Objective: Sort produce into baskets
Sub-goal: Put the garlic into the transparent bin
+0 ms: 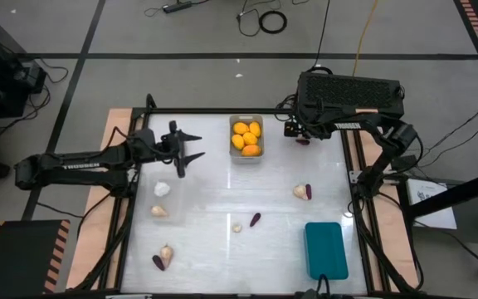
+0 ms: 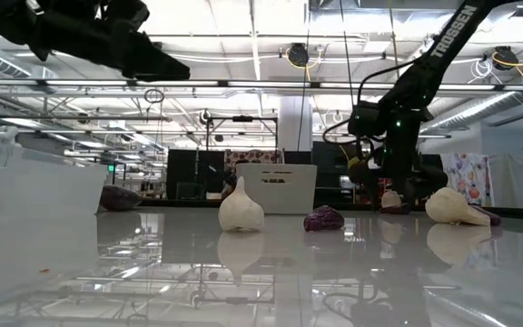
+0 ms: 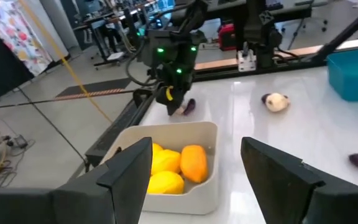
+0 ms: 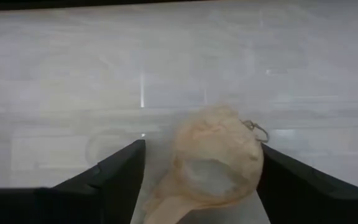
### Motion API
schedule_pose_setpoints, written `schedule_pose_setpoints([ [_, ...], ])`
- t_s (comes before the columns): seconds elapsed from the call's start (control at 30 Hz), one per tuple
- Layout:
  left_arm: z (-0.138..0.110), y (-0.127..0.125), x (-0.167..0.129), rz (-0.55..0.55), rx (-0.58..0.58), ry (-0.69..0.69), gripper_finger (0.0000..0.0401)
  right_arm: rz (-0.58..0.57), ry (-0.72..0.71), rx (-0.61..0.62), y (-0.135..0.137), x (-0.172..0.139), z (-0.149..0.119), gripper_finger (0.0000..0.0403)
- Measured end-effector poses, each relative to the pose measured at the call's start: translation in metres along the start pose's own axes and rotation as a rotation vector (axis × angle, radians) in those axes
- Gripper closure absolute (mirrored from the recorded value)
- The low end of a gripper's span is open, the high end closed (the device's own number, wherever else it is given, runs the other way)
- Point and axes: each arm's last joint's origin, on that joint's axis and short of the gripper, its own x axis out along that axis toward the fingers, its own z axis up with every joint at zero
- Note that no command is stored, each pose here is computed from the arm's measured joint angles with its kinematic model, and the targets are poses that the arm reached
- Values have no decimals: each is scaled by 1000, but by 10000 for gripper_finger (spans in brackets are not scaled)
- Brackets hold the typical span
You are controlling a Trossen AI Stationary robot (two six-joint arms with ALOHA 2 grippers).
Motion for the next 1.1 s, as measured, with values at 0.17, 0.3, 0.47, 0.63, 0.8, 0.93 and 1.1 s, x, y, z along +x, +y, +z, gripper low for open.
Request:
schedule_pose_setpoints([
  [0.17,0,-2,-2,-13,-39,8,148,11,1,-21,0,-3,0,190],
  [0.3,-2,-2,-3,-16,-53,23,148,47,-19,-37,0,-13,4,246],
  [0.47,-4,-1,-7,36,-53,64,148,131,-88,-71,2,-40,10,284],
  [0.63,-6,3,-16,190,-45,134,148,304,-206,-84,13,-82,9,272],
  [0.8,-7,7,-20,346,-37,172,148,597,-332,-220,51,-122,-20,257],
  [0.93,-8,9,-21,404,-26,190,148,843,-417,-420,89,-142,-63,257],
  [1.1,-7,10,-21,436,-25,195,148,1126,-521,-617,128,-148,-125,257],
])
